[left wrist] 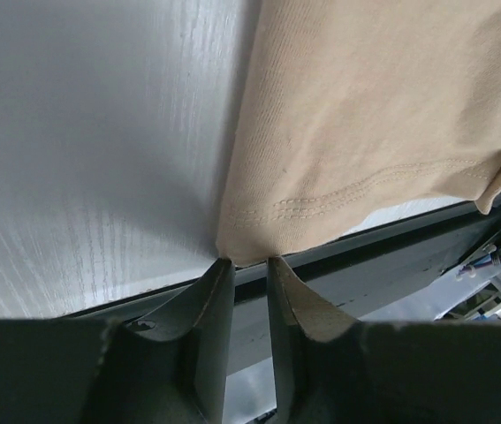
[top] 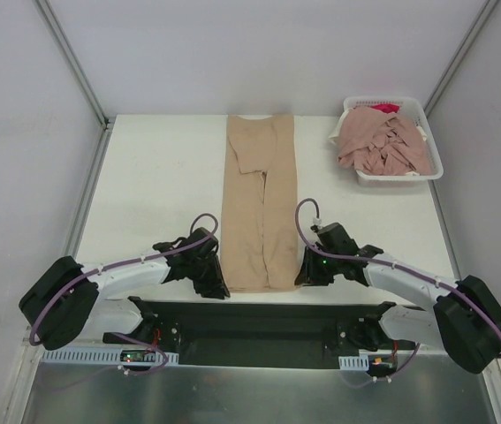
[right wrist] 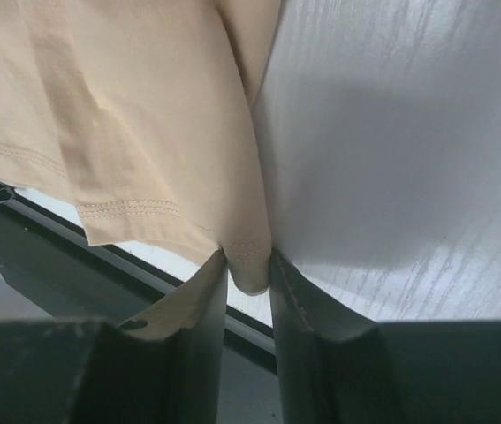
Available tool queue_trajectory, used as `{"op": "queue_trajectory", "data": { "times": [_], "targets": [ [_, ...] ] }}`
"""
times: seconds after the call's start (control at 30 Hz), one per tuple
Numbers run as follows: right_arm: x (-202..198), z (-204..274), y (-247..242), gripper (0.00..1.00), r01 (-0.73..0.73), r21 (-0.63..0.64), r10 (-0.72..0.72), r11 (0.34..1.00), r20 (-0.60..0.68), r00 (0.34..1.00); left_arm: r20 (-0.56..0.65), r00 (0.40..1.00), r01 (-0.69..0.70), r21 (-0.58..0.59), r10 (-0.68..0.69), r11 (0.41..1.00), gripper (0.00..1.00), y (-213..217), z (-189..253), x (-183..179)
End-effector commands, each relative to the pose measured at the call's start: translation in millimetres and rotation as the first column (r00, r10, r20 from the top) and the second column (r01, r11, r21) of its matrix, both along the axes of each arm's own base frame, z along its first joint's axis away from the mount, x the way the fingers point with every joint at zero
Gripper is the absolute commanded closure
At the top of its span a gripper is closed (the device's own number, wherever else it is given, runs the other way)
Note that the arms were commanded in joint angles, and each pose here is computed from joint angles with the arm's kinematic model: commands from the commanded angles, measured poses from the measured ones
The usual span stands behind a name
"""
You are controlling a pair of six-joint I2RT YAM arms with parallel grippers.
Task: Fold and stack the t-shirts
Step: Grab the bottom of the folded rectangular tshirt with both arms
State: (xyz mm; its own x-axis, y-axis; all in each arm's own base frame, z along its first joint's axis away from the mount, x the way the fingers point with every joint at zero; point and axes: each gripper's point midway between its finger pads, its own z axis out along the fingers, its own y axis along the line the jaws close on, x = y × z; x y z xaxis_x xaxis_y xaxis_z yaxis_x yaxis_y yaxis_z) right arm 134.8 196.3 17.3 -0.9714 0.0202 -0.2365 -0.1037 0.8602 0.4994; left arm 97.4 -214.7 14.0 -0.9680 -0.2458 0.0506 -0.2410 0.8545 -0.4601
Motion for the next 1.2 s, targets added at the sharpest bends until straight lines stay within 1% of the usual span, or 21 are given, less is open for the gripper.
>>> {"op": "queue_trajectory", "data": {
  "times": [0.0,0.03,0.13,0.23,0.3,0.33,0.53,0.7,0.8,0.87,0.97,1.0,1.07,1.1,1.13,1.17],
  "targets": [
    [-9,-12,-8,0.75,0.022,-0.026,-0.023,0.999,-0.035,0.999,-0.01,1.0,-0.013,0.068,0.014,0.998,0.77,7,-11,0],
    [-11,-14,-10,0.76,0.025,-0.026,-0.026,0.999,-0.04,0.999,-0.011,1.0,-0.013,0.074,0.014,0.997,0.75,8,-12,0],
    [-14,-16,-12,0.81,0.033,-0.028,-0.035,0.999,-0.051,0.998,-0.014,1.0,-0.008,0.084,0.009,0.996,0.74,10,-15,-1],
    [-20,-17,-11,0.84,0.034,-0.014,-0.035,0.999,-0.071,0.997,-0.008,1.0,-0.017,0.094,0.018,0.995,0.78,11,-16,1],
    [-25,-19,-12,0.85,0.028,-0.012,-0.029,1.0,-0.087,0.996,0.004,1.0,-0.023,0.109,0.023,0.994,0.94,14,-18,3],
    [-26,-19,-12,0.85,0.027,-0.01,-0.028,1.0,-0.09,0.996,0.009,1.0,-0.022,0.111,0.021,0.994,1.0,14,-18,3],
    [-33,-18,-10,0.89,0.007,0.006,-0.006,1.0,-0.113,0.994,0.037,0.999,0.008,0.103,-0.012,0.995,1.0,15,-15,5],
    [-41,-6,-6,0.94,-0.04,0.025,0.042,0.999,-0.11,0.993,0.105,0.993,0.044,0.032,-0.047,0.999,1.0,13,-1,2],
    [-42,5,-6,0.95,-0.049,0.037,0.052,0.998,-0.088,0.995,0.163,0.985,0.054,-0.019,-0.05,0.998,1.0,8,14,6],
    [-34,18,-3,0.95,-0.061,0.054,0.063,0.997,-0.037,0.997,0.205,0.978,0.056,-0.043,-0.046,0.997,1.0,5,24,11],
    [-21,33,-3,0.95,-0.072,0.025,0.072,0.997,0.018,0.997,0.264,0.963,0.073,-0.06,-0.055,0.996,1.0,-1,38,21],
    [-19,35,-4,0.95,-0.071,0.01,0.071,0.997,0.016,0.997,0.296,0.954,0.076,-0.064,-0.054,0.995,1.0,-5,47,29],
    [-3,51,2,0.95,-0.066,0.012,0.065,0.998,0.058,0.996,0.336,0.938,0.102,-0.049,-0.08,0.994,1.0,-8,54,38],
    [1,51,1,0.95,-0.064,-0.008,0.065,0.998,0.052,0.997,0.382,0.922,0.093,-0.041,-0.071,0.995,1.0,-12,65,51],
    [8,55,2,0.95,-0.062,-0.013,0.063,0.998,0.068,0.996,0.393,0.916,0.089,-0.018,-0.075,0.996,1.0,-13,65,59],
    [26,68,4,0.96,-0.033,-0.011,0.034,0.999,0.112,0.993,0.418,0.903,0.104,0.003,-0.096,0.995,1.0,-15,69,66]
  ]
}}
